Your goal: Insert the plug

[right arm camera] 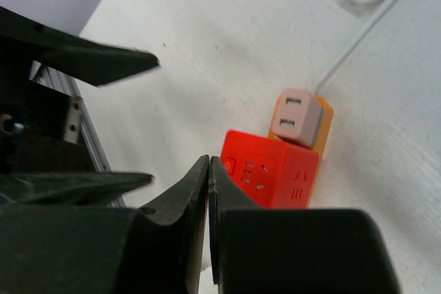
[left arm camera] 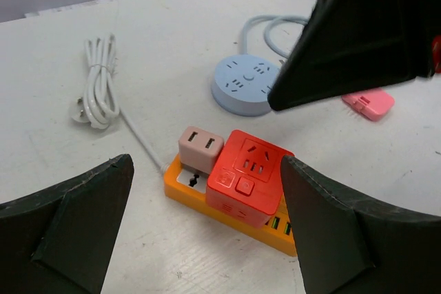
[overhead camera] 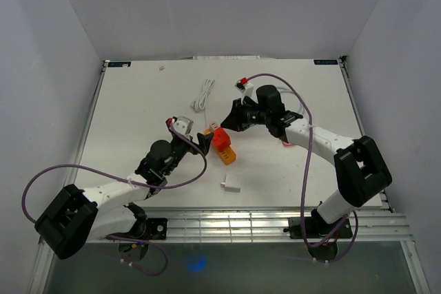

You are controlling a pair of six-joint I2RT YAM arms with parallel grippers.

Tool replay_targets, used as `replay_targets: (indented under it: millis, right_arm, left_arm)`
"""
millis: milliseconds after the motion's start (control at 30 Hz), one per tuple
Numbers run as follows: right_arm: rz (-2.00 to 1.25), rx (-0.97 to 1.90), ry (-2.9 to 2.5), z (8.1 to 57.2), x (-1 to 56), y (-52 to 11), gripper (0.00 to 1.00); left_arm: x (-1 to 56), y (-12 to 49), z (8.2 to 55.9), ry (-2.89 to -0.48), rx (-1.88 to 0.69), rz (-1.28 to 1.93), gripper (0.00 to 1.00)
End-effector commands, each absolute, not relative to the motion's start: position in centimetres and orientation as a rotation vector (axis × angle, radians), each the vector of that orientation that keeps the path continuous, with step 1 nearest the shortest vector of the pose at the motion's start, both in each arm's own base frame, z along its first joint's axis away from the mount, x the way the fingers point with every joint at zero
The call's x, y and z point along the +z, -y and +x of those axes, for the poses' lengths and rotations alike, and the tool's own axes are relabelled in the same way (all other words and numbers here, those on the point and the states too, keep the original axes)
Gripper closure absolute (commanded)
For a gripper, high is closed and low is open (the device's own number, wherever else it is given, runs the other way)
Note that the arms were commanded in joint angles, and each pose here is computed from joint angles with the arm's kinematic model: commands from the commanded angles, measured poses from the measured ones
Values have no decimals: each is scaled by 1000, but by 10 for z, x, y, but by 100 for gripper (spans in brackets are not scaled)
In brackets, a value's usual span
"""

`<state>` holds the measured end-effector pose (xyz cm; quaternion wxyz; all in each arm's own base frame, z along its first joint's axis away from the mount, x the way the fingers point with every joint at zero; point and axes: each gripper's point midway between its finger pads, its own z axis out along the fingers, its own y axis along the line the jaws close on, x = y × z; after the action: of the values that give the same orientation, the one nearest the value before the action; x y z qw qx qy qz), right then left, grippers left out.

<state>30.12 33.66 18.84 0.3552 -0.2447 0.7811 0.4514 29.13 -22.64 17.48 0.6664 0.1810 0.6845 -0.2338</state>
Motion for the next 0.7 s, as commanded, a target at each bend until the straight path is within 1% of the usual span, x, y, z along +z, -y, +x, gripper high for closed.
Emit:
replay_targets:
  millis: [0, 100, 233, 400, 533, 667]
  right_arm:
    - [-621, 1132, -2185, 289, 122, -326, 92]
    - [-614, 1101, -2284, 285, 88, -320, 92]
    - [-595, 1054, -2316, 287, 79, -316, 92]
    - [-602, 1053, -2260, 295, 102, -318, 92]
    - [-611, 1063, -2211, 297, 124, -321, 92]
    - [-614, 1061, -2152, 295, 149, -318, 92]
  left_arm:
    - [192, 206, 296, -1505, -490, 262, 2]
    - [195, 200, 296, -1495, -485, 225, 2]
    - [192, 200, 297, -1505, -483, 222, 2]
    - [192, 199, 297, -1508, -478, 210, 2]
    - [190, 191, 301, -1525, -461, 135, 2]
    - [185, 189, 302, -1539, -458, 109, 2]
